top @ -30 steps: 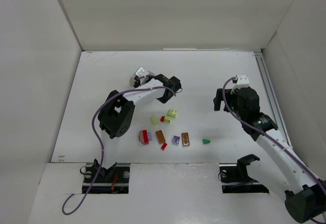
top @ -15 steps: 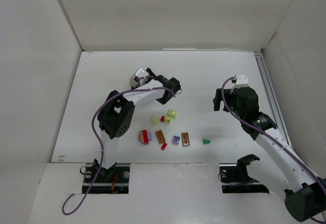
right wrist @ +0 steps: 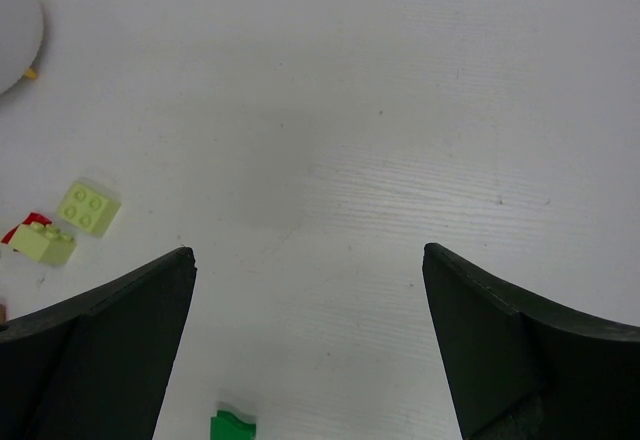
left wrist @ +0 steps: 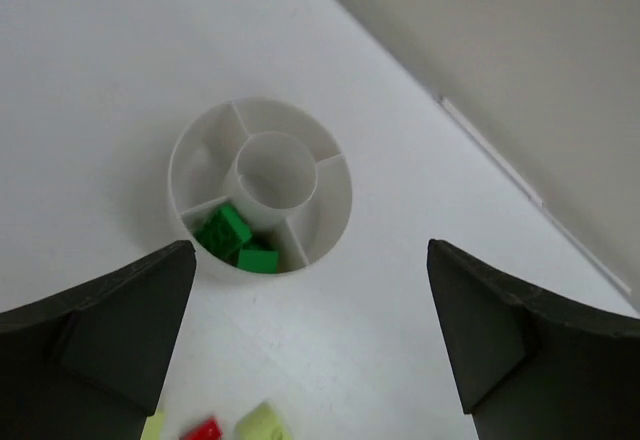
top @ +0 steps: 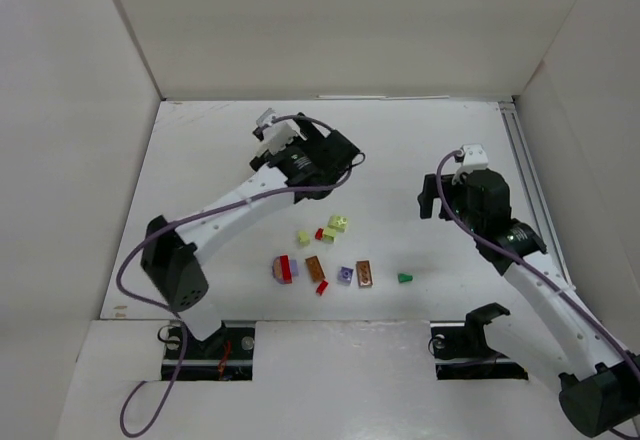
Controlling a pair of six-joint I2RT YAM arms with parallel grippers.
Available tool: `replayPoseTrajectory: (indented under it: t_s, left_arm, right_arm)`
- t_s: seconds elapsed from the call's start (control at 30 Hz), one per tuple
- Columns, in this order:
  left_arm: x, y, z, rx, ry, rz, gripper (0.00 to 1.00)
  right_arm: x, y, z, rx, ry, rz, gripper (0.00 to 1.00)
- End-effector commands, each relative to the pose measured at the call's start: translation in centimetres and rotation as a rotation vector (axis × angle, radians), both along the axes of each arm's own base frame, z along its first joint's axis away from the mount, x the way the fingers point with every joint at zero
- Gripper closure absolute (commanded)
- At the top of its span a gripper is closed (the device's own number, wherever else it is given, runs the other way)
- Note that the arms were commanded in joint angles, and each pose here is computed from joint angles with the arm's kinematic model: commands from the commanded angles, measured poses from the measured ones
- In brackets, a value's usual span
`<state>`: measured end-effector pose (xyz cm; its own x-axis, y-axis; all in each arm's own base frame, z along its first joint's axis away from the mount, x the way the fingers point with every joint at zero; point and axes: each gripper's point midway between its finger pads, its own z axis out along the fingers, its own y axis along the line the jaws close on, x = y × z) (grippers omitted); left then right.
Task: Sort the legos into containers by color
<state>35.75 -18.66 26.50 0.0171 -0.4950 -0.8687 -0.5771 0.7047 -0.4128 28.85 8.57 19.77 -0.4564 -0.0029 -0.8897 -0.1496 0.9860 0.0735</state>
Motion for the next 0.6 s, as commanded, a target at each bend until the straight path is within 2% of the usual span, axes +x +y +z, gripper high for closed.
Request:
replayPoseTrajectory:
  t_s: [0.0,0.03,0.07,0.1,0.13,0.2,0.3,0.33,0.4,0.47,0.57]
  left_arm:
    - [0.5,-3.6,-1.7,-0.09,0.165,-0.414,0.0]
    - [0.1,-2.9,0.2,-0.158,0.115,-0.496,0.0]
    - [-1.1,-4.7,0.3,-0.195,0.123,-0.665,0.0]
    - [-1.8,-5.2,-0.4,-0.211,0.089,-0.728,0.0]
    - [-3.1,-4.9,1.7,-0.233,0.027,-0.778,0.0]
    - [-5.1,-5.1,2.5,-0.255,0.012,-0.855,0.0]
    - [-8.0,-3.9,2.4,-0.28,0.048,-0.876,0.0]
    - [-9.1,-3.4,0.5,-0.259,0.113,-0.877,0.0]
    - [-10.5,-2.4,-0.2,-0.292,0.135,-0.855,0.0]
    - [-11.8,-1.2,-2.8,-0.29,0.215,-0.828,0.0]
    - [-13.6,0.0,-4.6,-0.323,0.261,-0.802,0.0]
  right_arm:
    - [-0.7,-0.5,2.0,0.027,-0.033,-0.022,0.0]
    - [-1.4,-0.7,2.1,0.026,-0.031,-0.022,0.0]
    - [-1.8,-0.6,2.1,0.038,-0.024,-0.015,0.0]
    - [-2.2,-0.8,1.6,0.032,-0.007,-0.015,0.0]
    - [-3.1,-0.9,0.8,0.035,0.038,-0.013,0.0]
    - [-4.2,-0.4,0.1,0.051,0.083,0.016,0.0]
    - [-6.1,0.8,-2.6,0.099,0.184,0.069,0.0]
    - [-7.0,1.8,-3.7,0.109,0.225,0.104,0.0]
    - [-7.8,2.7,-4.8,0.157,0.272,0.1,0.0]
    - [-8.8,3.4,-6.7,0.151,0.327,0.108,0.0]
    - [-9.9,4.2,-8.8,0.128,0.406,0.096,0.02]
